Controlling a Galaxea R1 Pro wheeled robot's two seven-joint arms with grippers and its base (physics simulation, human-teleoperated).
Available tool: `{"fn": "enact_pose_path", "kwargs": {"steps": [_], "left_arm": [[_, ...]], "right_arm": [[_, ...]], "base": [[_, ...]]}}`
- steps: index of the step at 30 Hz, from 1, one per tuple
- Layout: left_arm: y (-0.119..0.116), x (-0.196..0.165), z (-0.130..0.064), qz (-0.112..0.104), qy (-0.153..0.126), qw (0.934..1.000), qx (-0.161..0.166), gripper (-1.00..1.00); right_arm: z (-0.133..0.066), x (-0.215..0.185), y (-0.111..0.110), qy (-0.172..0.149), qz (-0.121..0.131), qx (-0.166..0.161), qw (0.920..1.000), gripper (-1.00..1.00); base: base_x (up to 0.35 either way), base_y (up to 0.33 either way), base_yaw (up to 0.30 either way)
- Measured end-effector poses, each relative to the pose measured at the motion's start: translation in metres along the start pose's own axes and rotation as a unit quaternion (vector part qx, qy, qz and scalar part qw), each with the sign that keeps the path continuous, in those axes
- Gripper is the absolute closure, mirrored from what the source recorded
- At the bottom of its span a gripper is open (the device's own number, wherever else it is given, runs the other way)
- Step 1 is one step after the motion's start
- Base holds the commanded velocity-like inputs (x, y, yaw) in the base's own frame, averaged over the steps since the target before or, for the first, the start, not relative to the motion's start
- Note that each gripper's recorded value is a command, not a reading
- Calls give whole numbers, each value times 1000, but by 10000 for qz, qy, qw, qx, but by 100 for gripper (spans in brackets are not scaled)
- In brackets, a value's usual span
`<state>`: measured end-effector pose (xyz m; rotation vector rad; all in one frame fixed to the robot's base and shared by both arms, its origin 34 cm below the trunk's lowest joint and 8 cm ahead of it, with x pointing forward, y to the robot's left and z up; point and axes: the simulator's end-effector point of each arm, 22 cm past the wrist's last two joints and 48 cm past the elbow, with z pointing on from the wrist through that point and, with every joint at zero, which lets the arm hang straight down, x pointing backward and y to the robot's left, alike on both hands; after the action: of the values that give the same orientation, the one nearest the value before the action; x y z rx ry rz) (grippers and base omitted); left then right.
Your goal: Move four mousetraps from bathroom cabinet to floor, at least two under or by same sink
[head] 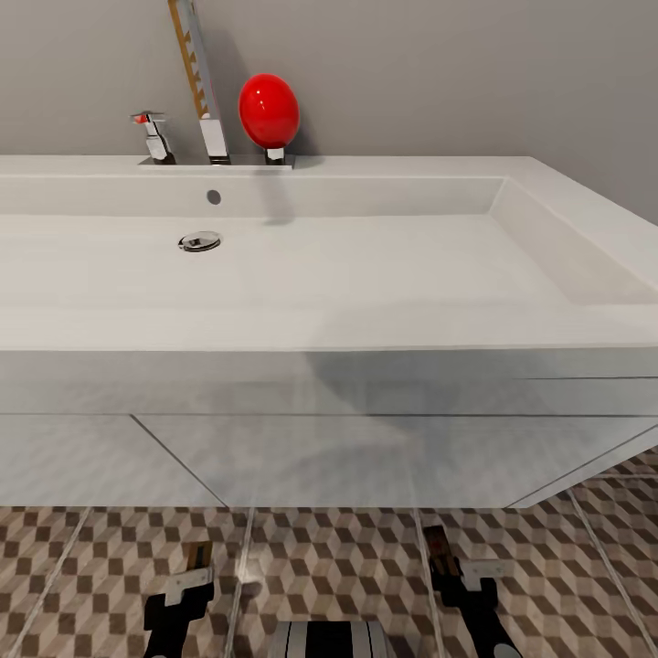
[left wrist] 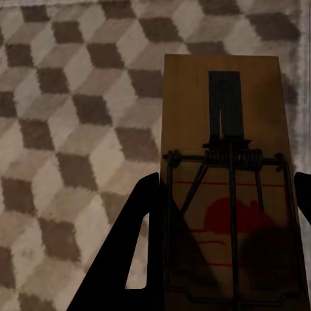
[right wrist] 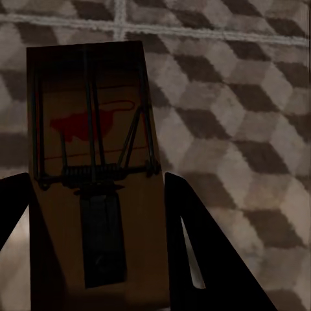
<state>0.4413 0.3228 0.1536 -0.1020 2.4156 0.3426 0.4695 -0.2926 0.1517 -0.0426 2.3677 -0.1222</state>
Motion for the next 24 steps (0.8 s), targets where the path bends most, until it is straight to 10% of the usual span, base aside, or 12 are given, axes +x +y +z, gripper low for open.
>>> {"fn": "enact_pose_path", "kwargs": {"steps": [24], "left_arm": [[9,-31,6,-94,-495,9987,-78,100]], "right_arm": [[2,-9,-2,-141,-27,11,9999,100]], "base": [[0,0,0]]}}
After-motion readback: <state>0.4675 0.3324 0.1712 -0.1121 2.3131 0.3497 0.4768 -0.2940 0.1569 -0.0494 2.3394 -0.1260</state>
